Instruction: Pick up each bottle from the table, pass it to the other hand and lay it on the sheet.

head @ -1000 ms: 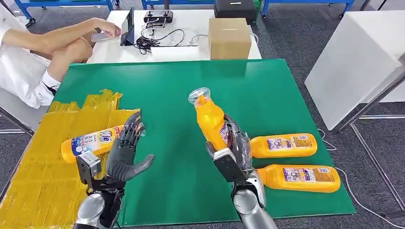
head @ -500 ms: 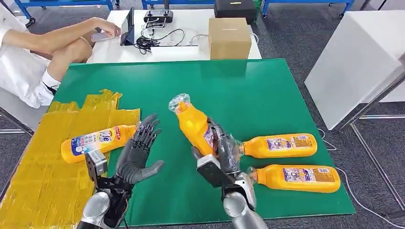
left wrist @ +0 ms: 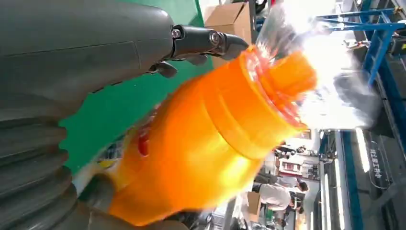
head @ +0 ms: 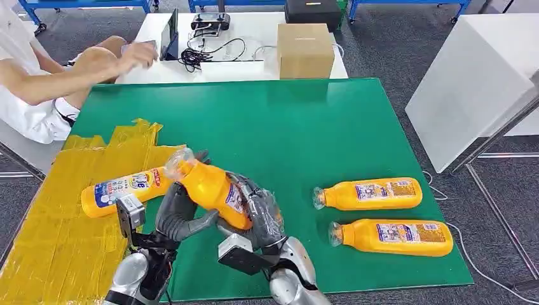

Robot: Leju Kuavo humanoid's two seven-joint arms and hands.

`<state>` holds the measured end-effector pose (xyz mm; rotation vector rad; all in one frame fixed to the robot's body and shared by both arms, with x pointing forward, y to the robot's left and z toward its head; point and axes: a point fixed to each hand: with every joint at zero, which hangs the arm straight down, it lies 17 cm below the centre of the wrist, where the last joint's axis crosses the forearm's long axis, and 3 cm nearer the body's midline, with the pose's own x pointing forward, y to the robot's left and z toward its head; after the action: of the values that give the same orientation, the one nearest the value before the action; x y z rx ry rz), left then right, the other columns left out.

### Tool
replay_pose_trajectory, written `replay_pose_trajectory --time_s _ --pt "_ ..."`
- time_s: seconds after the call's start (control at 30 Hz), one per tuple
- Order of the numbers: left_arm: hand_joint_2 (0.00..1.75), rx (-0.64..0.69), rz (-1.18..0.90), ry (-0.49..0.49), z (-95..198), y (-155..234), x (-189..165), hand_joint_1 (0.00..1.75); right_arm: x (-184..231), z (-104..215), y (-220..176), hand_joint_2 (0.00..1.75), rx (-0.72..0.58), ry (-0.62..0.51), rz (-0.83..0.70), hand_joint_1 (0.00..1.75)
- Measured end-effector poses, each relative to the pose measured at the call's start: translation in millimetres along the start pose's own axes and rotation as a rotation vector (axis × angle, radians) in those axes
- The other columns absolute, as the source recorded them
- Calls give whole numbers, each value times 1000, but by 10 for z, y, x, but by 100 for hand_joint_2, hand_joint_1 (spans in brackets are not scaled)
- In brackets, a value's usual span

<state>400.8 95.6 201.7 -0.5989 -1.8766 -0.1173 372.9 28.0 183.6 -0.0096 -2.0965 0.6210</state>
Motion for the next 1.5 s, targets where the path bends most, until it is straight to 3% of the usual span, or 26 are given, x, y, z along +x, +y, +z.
replay_pose_trajectory --time_s 0.23,0.27,0.9,0.93,0.97,1.5 --pt "175 34 24 10 22 123 -71 3 159 26 338 175 96 -51 -27 175" --pt "175 36 27 12 29 132 -82 175 157 27 355 175 101 -51 -28 175" --pt "175 233 115 -32 116 542 -19 175 79 -53 639 175 194 -50 21 175" --pt "175 235 116 -33 115 545 -17 175 80 -53 645 175 194 -50 21 106" --pt "175 237 117 -33 116 548 -16 175 78 -54 649 175 195 -49 20 0" --pt "175 392 -104 -89 2 968 196 175 381 -22 346 175 37 -138 85 0"
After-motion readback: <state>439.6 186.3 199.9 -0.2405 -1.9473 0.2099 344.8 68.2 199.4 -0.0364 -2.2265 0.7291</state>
